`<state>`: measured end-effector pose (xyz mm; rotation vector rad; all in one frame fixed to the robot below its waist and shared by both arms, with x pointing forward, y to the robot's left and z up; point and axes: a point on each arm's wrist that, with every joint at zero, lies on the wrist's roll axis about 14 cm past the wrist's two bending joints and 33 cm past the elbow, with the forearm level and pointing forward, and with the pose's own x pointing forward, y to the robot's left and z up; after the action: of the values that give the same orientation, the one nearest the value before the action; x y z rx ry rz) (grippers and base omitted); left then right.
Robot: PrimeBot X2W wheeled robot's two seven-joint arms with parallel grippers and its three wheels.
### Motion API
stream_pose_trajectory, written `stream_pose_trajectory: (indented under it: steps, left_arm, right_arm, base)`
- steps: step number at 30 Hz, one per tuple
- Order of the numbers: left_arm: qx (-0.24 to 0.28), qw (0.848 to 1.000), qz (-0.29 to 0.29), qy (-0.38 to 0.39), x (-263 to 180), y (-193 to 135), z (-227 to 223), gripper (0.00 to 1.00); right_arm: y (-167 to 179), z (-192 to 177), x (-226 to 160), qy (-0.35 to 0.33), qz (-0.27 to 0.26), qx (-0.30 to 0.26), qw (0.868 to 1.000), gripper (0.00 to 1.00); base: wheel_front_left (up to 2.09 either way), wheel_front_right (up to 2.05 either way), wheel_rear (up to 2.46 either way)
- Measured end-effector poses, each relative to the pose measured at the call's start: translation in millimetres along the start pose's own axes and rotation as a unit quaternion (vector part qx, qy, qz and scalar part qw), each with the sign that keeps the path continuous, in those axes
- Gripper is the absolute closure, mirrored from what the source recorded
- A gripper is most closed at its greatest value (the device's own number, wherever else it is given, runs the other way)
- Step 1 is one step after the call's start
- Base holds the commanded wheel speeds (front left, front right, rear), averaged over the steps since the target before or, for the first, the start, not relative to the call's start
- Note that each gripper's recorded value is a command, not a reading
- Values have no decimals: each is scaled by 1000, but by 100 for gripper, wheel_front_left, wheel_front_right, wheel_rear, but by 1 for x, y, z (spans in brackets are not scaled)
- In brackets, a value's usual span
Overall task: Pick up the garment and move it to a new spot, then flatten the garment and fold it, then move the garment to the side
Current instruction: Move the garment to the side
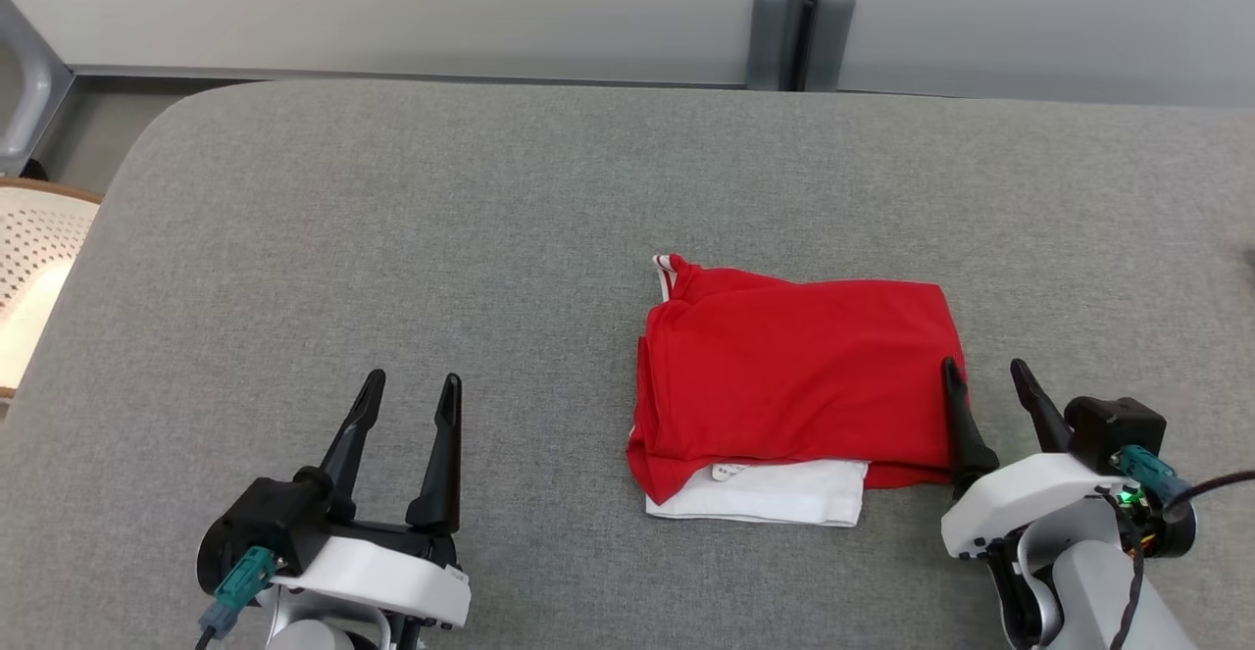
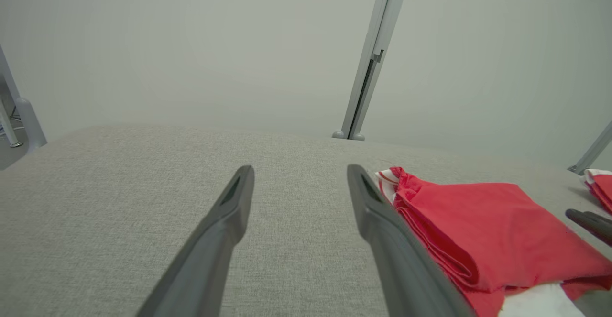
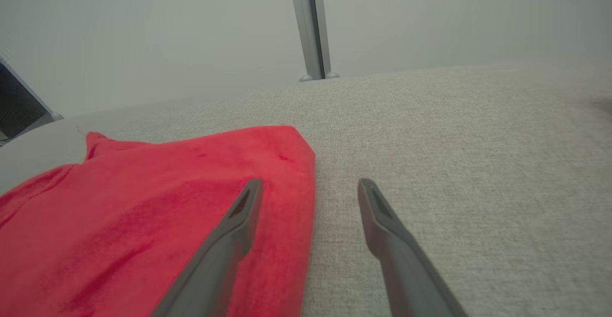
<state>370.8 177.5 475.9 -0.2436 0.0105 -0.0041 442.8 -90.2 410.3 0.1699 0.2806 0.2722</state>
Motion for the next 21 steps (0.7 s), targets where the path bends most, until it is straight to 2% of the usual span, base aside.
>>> stream_pose_trajectory:
  steps: [6, 8, 9, 16, 21]
  left_arm:
    - [0, 1000, 8, 7, 0, 6, -4, 0]
    - [0, 1000, 8, 7, 0, 6, -4, 0]
    - [0, 1000, 8, 7, 0, 6, -4, 0]
    - [7, 1000, -3, 6, 4, 0, -3, 0]
    - [6, 999, -31, 0, 11, -17, -1, 0]
  right_arm:
    - [4, -24, 12, 47, 5, 3, 999, 0]
    - [7, -28, 14, 53, 9, 4, 999, 77]
    - [8, -30, 14, 55, 12, 1, 998, 100]
    - [11, -31, 10, 53, 19, -15, 998, 100]
    - [-2, -6, 8, 20, 23, -85, 996, 100]
  base:
    - [0, 0, 0]
    - [0, 0, 0]
    - [0, 0, 0]
    - [0, 0, 0]
    - [0, 0, 0]
